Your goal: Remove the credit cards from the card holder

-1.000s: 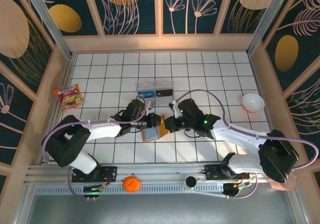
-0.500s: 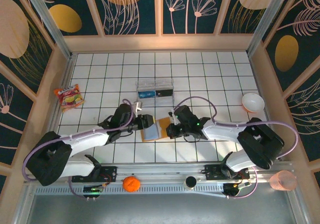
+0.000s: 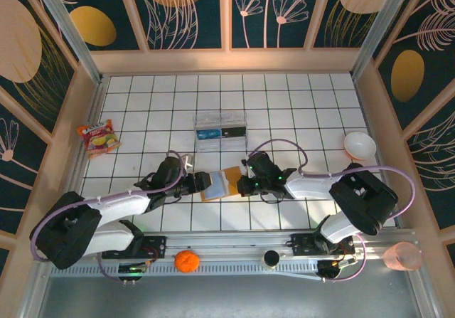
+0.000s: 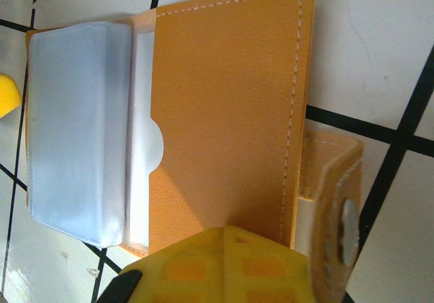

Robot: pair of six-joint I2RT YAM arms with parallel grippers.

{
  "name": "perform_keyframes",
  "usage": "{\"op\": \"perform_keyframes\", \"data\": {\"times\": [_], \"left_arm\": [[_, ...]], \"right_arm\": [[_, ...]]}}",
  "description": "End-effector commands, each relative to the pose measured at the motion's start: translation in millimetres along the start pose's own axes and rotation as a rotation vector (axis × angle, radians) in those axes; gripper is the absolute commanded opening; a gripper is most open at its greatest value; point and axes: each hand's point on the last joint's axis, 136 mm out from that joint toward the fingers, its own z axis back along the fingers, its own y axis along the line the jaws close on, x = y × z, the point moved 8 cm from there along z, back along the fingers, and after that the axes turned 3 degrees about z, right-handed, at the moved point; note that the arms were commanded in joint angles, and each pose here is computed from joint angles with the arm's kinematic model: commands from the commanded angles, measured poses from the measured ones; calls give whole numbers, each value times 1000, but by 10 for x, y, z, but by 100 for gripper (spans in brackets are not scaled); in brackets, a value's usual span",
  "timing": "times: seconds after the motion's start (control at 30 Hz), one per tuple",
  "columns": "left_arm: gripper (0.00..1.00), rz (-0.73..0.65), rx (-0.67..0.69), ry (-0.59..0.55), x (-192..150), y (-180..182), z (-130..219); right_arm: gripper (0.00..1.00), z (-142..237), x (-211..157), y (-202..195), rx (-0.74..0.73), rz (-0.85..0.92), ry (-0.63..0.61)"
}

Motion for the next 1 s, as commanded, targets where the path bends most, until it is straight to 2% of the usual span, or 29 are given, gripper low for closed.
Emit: {"op": "perform_keyframes", "data": {"times": [0.0, 0.2, 0.3, 0.33, 0.53, 0.63, 0.8, 0.97], "left_arm": [[65, 30, 69, -46, 15, 96, 92], [62, 55, 66, -39, -38, 166, 79], [51, 67, 59, -12, -62, 193, 4], [50, 66, 51, -4, -66, 192, -18], [50, 67, -60, 11, -21, 48, -85], [46, 69, -106, -14, 4, -21, -29], [37, 58, -121, -75, 48, -80, 104], [24, 59, -123, -46, 22, -60, 57]], "right_arm": [[0, -57, -132, -173, -83, -24, 29], [0, -76, -123, -162, -73, -17, 31], [0, -71, -105, -150, -71, -16, 26], [0, -68, -103, -148, -70, -14, 25], [0, -68, -102, -145, -70, -19, 26], [0, -70, -96, -142, -69, -19, 25], [0, -78, -88, -134, -66, -19, 30], [0, -95, -56, -106, -54, -18, 30]]}}
